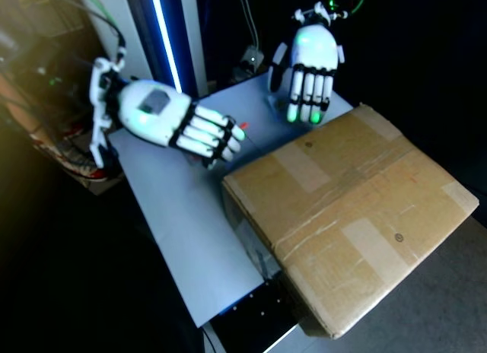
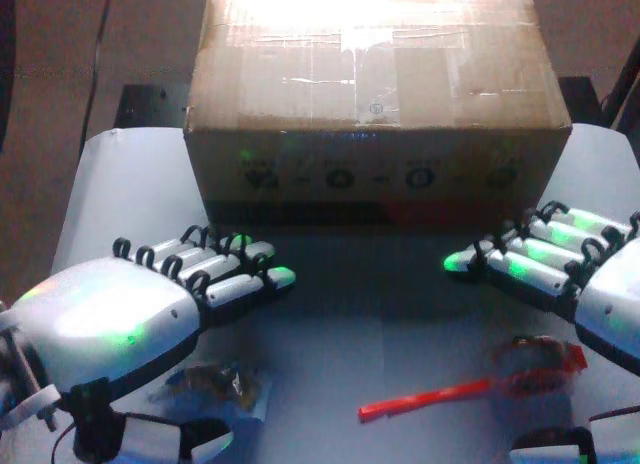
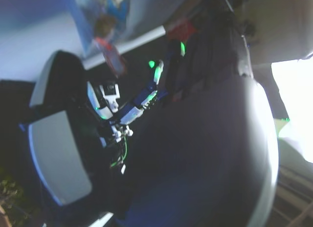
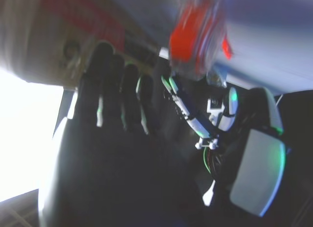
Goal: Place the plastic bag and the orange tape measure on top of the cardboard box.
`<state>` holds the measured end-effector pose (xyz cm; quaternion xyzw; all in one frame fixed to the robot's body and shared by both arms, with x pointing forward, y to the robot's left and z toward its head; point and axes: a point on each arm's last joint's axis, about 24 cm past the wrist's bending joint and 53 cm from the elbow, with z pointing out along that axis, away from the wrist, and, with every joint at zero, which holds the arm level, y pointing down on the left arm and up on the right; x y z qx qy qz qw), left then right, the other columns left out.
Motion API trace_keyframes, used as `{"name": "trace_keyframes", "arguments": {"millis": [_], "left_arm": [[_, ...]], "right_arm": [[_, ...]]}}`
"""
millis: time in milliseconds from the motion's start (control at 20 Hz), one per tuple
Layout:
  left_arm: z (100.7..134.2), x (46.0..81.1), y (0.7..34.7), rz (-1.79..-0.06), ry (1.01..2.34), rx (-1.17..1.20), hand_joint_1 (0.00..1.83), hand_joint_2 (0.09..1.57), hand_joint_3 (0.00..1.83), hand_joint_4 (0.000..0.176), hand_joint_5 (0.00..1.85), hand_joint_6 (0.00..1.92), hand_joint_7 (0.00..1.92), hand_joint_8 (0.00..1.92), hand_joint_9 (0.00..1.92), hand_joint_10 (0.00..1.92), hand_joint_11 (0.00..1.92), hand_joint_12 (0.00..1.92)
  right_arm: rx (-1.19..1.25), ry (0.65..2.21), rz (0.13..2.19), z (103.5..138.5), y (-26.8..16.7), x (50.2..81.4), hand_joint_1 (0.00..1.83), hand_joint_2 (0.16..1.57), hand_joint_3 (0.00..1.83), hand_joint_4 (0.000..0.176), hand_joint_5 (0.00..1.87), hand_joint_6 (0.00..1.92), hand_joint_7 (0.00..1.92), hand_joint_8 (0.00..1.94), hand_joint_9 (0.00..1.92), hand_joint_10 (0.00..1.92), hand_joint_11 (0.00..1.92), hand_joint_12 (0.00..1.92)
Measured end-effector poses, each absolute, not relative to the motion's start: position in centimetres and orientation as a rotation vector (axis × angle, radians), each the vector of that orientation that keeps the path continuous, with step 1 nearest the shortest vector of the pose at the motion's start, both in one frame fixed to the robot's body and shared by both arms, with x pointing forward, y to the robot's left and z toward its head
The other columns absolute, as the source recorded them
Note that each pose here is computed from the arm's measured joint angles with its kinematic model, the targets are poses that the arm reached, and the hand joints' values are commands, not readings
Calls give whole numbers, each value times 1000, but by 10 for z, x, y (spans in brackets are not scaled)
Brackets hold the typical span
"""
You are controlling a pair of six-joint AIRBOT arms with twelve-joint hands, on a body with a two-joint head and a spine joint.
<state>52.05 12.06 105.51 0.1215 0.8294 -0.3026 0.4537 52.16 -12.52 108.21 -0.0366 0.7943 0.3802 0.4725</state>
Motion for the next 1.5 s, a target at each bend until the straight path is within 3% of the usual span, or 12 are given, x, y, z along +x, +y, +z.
{"name": "trace_keyframes", "arguments": {"millis": [550,650,750,800,950,1000,1050,1100,1200,1250,1300,1500], "left_arm": [[1027,522,129,-727,2080,227,1020,1028,182,0,204,9,34,3,35,28,0,1394],[1024,521,129,-728,2083,219,1036,1083,87,0,349,40,161,19,111,93,0,1571],[1021,521,133,-721,2092,208,997,1188,14,0,474,68,250,6,2,560,0,1740],[1019,522,134,-720,2094,200,1035,1203,15,0,529,125,294,17,0,701,0,1800],[1015,522,135,-729,2100,167,1110,1235,3,0,423,674,431,74,0,975,0,1892],[1014,525,134,-732,2089,165,1215,1230,0,0,478,739,272,774,3,1182,0,1896],[1014,526,134,-734,2082,162,1081,1301,6,0,574,1374,207,929,0,1228,0,1901],[1014,529,134,-735,2072,157,1020,1360,2,0,540,1611,173,1075,0,1314,0,1910],[1014,533,135,-734,2060,133,1003,1379,2,0,523,1649,219,1138,42,1380,0,1898],[1013,535,136,-730,2057,122,999,1384,1,0,519,1656,219,1178,45,1406,0,1895],[1014,537,139,-722,2054,109,1068,1425,0,0,609,1690,297,1816,65,1518,7,1921],[1009,536,142,-699,2066,123,1259,1384,6,0,564,1662,473,1672,352,1911,121,1921]], "right_arm": [[-92,2021,910,1048,-118,520,785,864,13,0,312,207,306,38,157,536,35,1593],[-93,2027,917,1044,-115,519,1035,972,13,0,574,212,443,82,190,883,191,1631],[-75,2028,930,1043,-114,520,1245,998,0,0,742,385,395,672,323,1097,382,1553],[-63,2021,940,1043,-113,521,1159,1150,3,0,866,1106,416,979,462,1269,510,1566],[-64,1984,949,1049,-111,526,1325,1260,1,0,814,1294,533,1506,631,1559,574,1578],[-68,1974,945,1050,-112,528,1435,1262,3,0,796,1339,515,1505,575,1511,516,1774],[-70,1972,944,1050,-112,529,1460,1256,0,0,808,1318,524,1491,590,1483,519,1804],[-64,1967,949,1050,-111,530,1463,1269,1,0,734,1339,493,1477,565,1536,528,1822],[-64,1966,950,1050,-111,530,1480,1178,0,0,920,1048,715,1237,753,1385,677,1717],[-64,1966,952,1049,-110,529,1473,1222,1,0,800,1231,642,1296,660,1457,575,1774],[-63,1965,952,1050,-110,530,1463,1259,1,0,745,1358,574,1383,580,1513,486,1820],[-58,1961,950,1051,-111,531,1332,1235,1,0,856,1373,682,1297,577,1470,504,1562]]}}
